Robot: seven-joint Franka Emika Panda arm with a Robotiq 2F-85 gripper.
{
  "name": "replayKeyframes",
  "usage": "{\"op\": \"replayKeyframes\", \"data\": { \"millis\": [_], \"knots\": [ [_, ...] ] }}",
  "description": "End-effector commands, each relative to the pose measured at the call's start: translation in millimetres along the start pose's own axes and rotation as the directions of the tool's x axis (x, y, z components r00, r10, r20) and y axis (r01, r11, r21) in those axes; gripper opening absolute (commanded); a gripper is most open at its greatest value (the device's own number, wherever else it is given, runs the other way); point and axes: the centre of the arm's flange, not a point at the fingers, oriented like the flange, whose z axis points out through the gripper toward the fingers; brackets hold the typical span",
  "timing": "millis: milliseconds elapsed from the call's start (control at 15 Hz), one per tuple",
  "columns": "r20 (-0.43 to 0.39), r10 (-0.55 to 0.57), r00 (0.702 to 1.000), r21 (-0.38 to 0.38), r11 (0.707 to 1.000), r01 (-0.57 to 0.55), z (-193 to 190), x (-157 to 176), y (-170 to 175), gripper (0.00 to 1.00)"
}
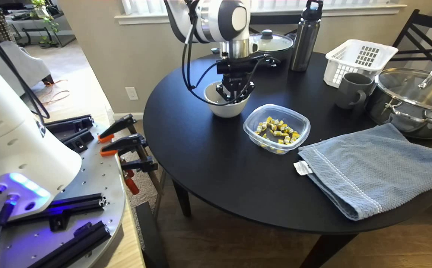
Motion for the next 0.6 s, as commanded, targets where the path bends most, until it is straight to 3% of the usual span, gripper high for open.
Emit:
{"op": "replayKeyframes", "data": {
  "millis": [0, 533],
  "knots": [
    [-0.009, -0.015, 1.0, -0.063, 0.998, 0.014, -1, -21, -20, 0.0],
    [-0.065, -0.037, 0.997, -0.118, 0.993, 0.029, -13, -33, -30, 0.0]
  ]
}}
